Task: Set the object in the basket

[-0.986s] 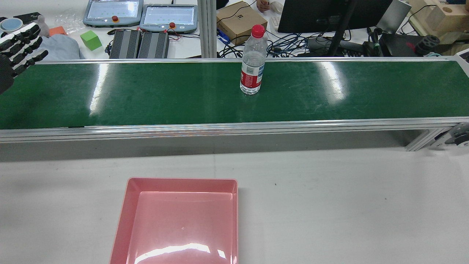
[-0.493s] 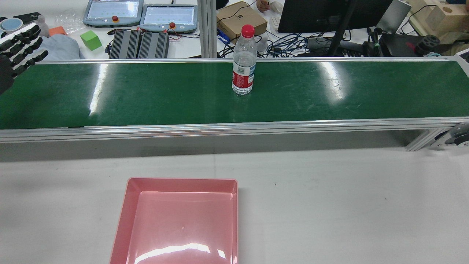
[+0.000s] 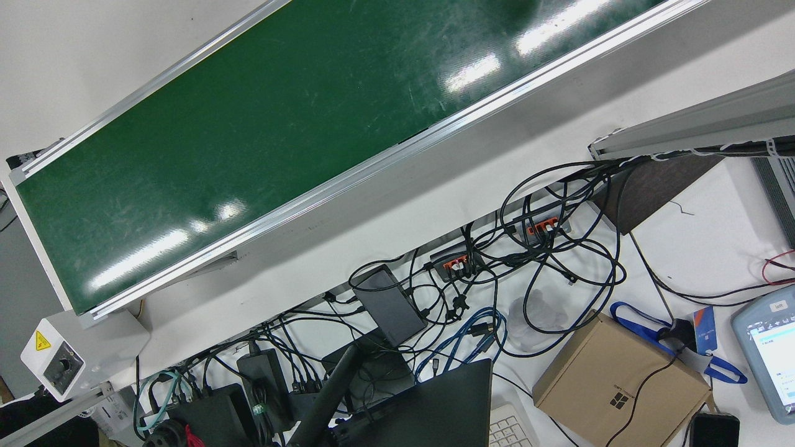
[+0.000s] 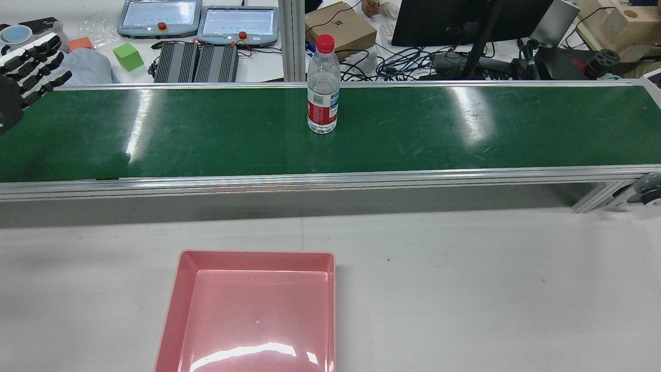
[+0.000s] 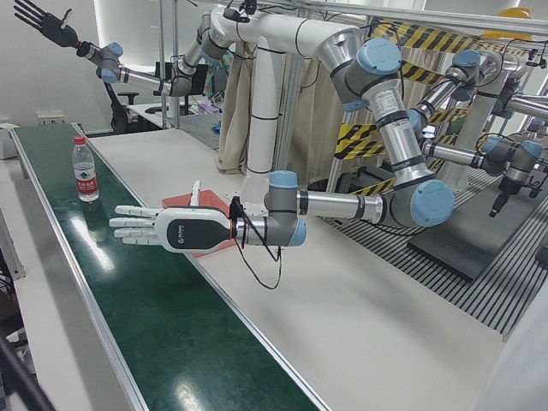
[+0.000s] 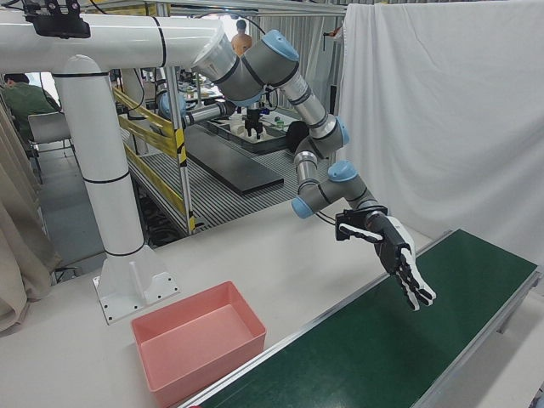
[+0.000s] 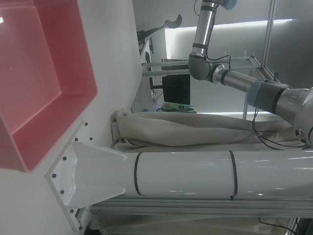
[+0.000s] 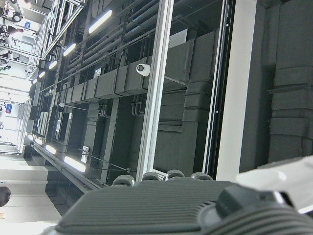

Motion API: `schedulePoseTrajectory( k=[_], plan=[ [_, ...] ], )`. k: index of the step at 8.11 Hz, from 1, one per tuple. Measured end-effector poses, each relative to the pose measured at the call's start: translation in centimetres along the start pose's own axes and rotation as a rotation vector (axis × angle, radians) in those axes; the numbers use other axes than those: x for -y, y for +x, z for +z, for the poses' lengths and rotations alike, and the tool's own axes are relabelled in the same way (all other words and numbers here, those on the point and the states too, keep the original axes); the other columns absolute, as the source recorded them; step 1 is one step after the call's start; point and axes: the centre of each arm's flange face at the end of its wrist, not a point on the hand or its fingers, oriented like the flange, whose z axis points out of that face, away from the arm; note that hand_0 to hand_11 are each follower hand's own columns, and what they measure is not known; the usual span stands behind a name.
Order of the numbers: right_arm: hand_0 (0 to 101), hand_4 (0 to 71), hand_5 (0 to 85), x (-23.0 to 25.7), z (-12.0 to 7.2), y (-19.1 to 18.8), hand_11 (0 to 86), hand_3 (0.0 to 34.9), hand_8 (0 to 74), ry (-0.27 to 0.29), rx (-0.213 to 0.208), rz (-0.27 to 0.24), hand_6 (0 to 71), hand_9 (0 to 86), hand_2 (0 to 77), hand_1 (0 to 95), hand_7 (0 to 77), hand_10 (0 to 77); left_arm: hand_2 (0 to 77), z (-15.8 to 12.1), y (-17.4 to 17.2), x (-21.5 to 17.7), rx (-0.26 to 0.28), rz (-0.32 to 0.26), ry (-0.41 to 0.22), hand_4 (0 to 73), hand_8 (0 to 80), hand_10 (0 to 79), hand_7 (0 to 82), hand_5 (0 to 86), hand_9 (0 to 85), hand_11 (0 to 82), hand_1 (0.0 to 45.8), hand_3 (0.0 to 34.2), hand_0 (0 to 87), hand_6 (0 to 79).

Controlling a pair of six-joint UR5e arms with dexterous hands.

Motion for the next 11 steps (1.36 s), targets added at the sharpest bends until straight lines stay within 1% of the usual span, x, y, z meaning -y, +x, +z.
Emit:
schedulePoseTrajectory(
  k=[1, 2, 3, 4, 6, 7, 8, 9, 11],
  plan=[
    [0, 0.5, 0.0, 0.0, 0.0, 0.0, 0.0, 0.1, 0.0, 0.0, 0.0, 0.0, 0.0, 0.0, 1.1, 0.0, 0.5, 0.5, 0.5, 0.1, -0.2, 0.0, -0.01, 0.009, 0.01, 12.5, 2.7, 4.4, 0.5, 4.4, 0.5, 7.6, 1.1, 0.0, 48.3, 0.5],
    [0, 0.5, 0.0, 0.0, 0.0, 0.0, 0.0, 0.1, 0.0, 0.0, 0.0, 0.0, 0.0, 0.0, 1.1, 0.0, 0.5, 0.5, 0.5, 0.7, -0.2, -0.5, -0.022, 0.013, 0.016, 12.5, 2.2, 4.4, 0.5, 4.4, 0.5, 8.7, 1.1, 0.0, 49.7, 0.5],
    [0, 0.5, 0.0, 0.0, 0.0, 0.0, 0.0, 0.1, 0.0, 0.0, 0.0, 0.0, 0.0, 0.0, 1.1, 0.0, 0.5, 0.5, 0.5, 1.9, -0.2, -1.3, -0.03, 0.014, 0.015, 12.5, 2.2, 4.4, 0.5, 4.4, 0.5, 6.5, 1.1, 0.0, 49.8, 0.5],
    [0, 0.5, 0.0, 0.0, 0.0, 0.0, 0.0, 0.1, 0.0, 0.0, 0.0, 0.0, 0.0, 0.0, 1.1, 0.0, 0.5, 0.5, 0.5, 3.1, -0.4, -2.4, -0.031, 0.012, 0.008, 12.5, 2.2, 4.4, 0.5, 4.4, 0.5, 6.5, 1.1, 0.0, 48.7, 0.5],
    [0, 0.5, 0.0, 0.0, 0.0, 0.0, 0.0, 0.1, 0.0, 0.0, 0.0, 0.0, 0.0, 0.0, 1.1, 0.0, 0.5, 0.5, 0.5, 5.0, -2.0, -4.1, -0.012, 0.009, -0.021, 12.5, 2.2, 4.4, 0.5, 3.3, 0.5, 6.5, 1.1, 0.1, 48.5, 0.5],
    [0, 0.5, 0.0, 0.0, 0.0, 0.0, 0.0, 0.1, 0.0, 0.0, 0.0, 0.0, 0.0, 0.0, 1.1, 0.0, 0.5, 0.5, 0.5, 5.9, -3.0, -5.1, 0.002, 0.011, -0.031, 9.8, 1.1, 4.4, 0.5, 3.3, 0.5, 6.5, 0.5, 1.0, 48.5, 0.5],
    [0, 0.5, 0.0, 0.0, 0.0, 0.0, 0.0, 0.1, 0.0, 0.0, 0.0, 0.0, 0.0, 0.0, 1.1, 0.0, 0.5, 0.5, 0.5, 6.8, -3.7, -6.0, 0.008, 0.016, -0.033, 9.8, 1.1, 4.4, 0.5, 3.3, 0.5, 6.5, 0.5, 1.2, 48.5, 0.5],
    [0, 0.5, 0.0, 0.0, 0.0, 0.0, 0.0, 0.2, 0.0, 0.0, 0.0, 0.0, 0.0, 0.0, 1.1, 0.0, 0.5, 0.0, 0.5, 7.5, -4.5, -6.7, 0.0, 0.026, -0.027, 9.8, 1.1, 4.4, 0.5, 3.3, 0.5, 6.5, 0.5, 0.8, 48.0, 0.5],
    [0, 0.5, 0.0, 0.0, 0.0, 0.0, 0.0, 0.2, 0.0, 0.0, 0.0, 0.0, 0.0, 0.0, 1.1, 0.0, 0.5, 0.5, 0.5, 7.9, -6.8, -7.3, -0.013, 0.031, -0.003, 9.8, 1.1, 4.4, 0.5, 3.3, 0.5, 6.0, 0.5, 0.8, 48.1, 0.5]
  ],
)
